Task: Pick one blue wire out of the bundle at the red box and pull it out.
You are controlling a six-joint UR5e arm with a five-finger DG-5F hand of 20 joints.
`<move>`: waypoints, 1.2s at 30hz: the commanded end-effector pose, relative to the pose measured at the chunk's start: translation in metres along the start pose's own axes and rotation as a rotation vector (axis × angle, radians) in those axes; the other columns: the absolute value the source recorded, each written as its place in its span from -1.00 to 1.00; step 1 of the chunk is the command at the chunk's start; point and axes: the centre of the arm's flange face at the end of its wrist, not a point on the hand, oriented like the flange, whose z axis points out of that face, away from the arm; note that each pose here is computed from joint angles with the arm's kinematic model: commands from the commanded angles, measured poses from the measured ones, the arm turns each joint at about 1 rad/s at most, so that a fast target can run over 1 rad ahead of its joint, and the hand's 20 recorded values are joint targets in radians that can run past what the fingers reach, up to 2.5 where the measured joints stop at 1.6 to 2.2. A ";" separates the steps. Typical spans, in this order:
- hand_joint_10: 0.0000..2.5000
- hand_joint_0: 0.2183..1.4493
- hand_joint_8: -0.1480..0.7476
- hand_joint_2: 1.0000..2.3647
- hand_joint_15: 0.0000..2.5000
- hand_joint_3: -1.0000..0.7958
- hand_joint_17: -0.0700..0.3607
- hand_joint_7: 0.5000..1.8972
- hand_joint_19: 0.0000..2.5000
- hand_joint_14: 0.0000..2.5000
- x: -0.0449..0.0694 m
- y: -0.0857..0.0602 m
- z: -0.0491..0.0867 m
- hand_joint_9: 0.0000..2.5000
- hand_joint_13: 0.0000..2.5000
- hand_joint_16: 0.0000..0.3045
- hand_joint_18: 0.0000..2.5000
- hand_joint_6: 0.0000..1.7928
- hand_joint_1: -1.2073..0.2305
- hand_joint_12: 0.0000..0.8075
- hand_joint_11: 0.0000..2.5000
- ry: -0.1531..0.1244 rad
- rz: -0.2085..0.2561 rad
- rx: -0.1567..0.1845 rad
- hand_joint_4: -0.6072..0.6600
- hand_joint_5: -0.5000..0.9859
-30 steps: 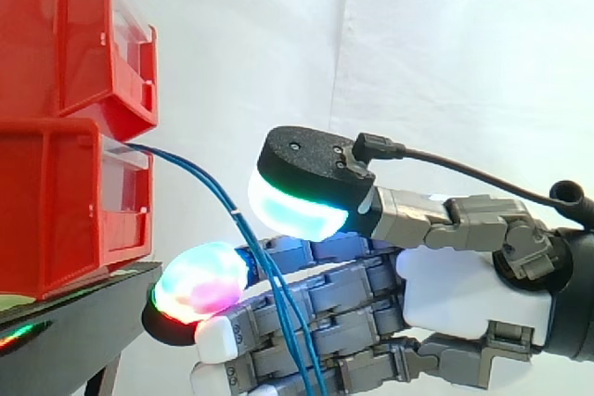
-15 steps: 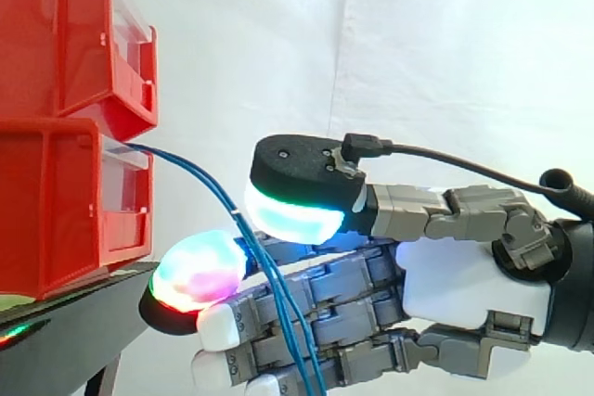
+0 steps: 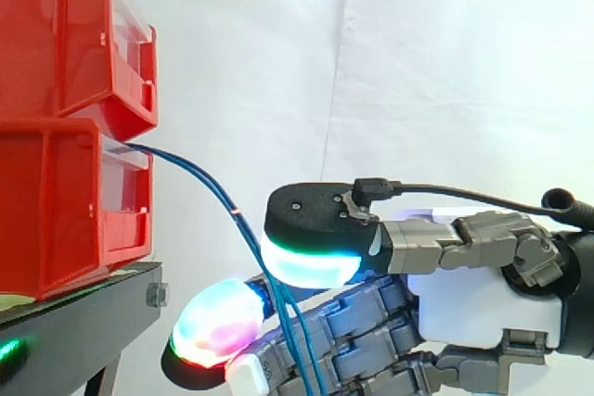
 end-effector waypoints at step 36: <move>-0.99 -0.48 0.14 -0.99 -0.71 -0.35 -0.04 -0.33 -0.65 -0.99 -0.025 0.031 0.005 -0.44 -0.47 -0.60 -0.48 -0.07 -0.24 0.11 -0.61 -0.026 -0.039 -0.037 0.37 -0.57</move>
